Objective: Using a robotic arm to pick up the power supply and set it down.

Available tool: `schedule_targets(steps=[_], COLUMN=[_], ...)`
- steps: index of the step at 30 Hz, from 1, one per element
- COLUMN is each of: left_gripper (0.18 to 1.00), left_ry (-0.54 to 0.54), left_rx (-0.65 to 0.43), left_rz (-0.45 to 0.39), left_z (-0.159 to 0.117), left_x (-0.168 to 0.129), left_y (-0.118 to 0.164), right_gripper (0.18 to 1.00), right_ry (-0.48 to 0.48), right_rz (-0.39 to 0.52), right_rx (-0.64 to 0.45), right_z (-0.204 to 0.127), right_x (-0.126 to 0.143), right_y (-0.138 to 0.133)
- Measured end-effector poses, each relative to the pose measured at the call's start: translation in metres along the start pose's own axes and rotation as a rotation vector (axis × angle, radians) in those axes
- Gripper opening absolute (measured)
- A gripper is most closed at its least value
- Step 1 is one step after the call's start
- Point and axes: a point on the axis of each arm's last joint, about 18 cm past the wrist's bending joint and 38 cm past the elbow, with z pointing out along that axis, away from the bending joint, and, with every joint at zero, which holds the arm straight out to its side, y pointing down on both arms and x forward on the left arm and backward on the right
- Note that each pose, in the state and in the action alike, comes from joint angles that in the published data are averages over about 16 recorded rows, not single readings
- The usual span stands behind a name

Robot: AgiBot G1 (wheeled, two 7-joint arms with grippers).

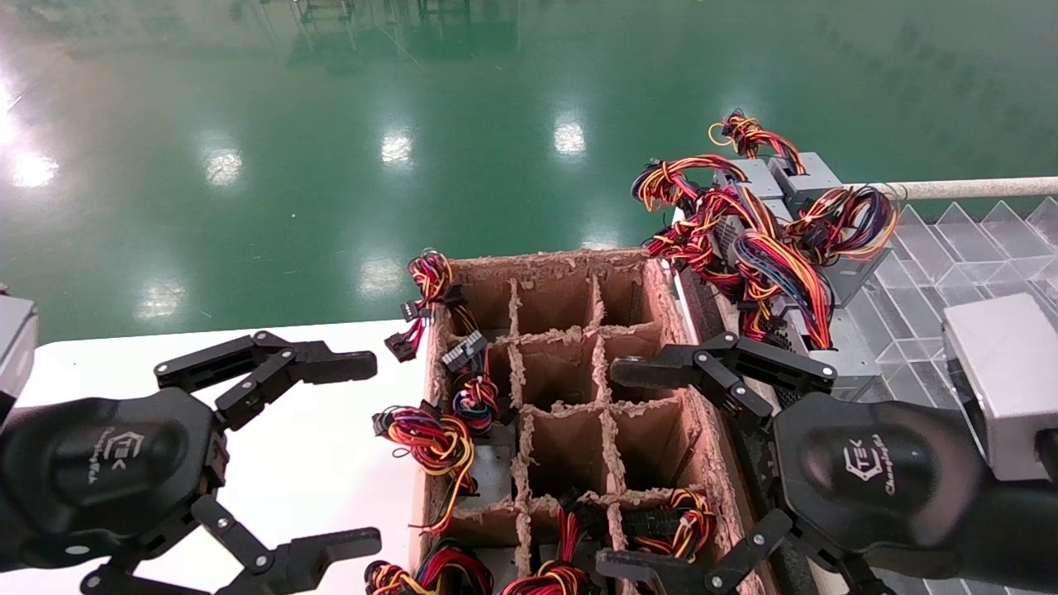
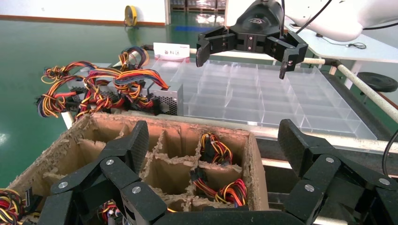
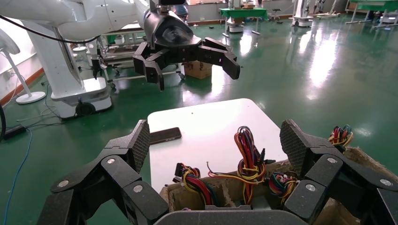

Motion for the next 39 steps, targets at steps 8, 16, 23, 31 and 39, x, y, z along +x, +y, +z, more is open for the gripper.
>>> schedule_targets(steps=[8, 16, 23, 31, 39], left_gripper=[1.001, 1.001, 1.001, 1.001, 1.001], left_ry=[0.000, 0.000, 0.000, 0.000, 0.000], left_rx=[0.000, 0.000, 0.000, 0.000, 0.000], left_rz=[0.000, 0.000, 0.000, 0.000, 0.000], left_z=[0.0000, 0.0000, 0.0000, 0.0000, 0.0000], left_x=[0.0000, 0.0000, 0.0000, 0.0000, 0.0000], left_y=[0.0000, 0.0000, 0.0000, 0.0000, 0.0000], right_gripper=[1.000, 1.000, 1.000, 1.000, 1.000], right_ry=[0.001, 0.002, 0.002, 0.002, 0.002], right_rz=[-0.001, -0.001, -0.001, -0.001, -0.001], right_rx=[0.000, -0.001, -0.001, -0.001, -0.001], right_z=[-0.0001, -0.0002, -0.0002, -0.0002, -0.0002], right_x=[0.0003, 0.0005, 0.0005, 0.0005, 0.0005], right_y=[0.0000, 0.0000, 0.0000, 0.0000, 0.0000])
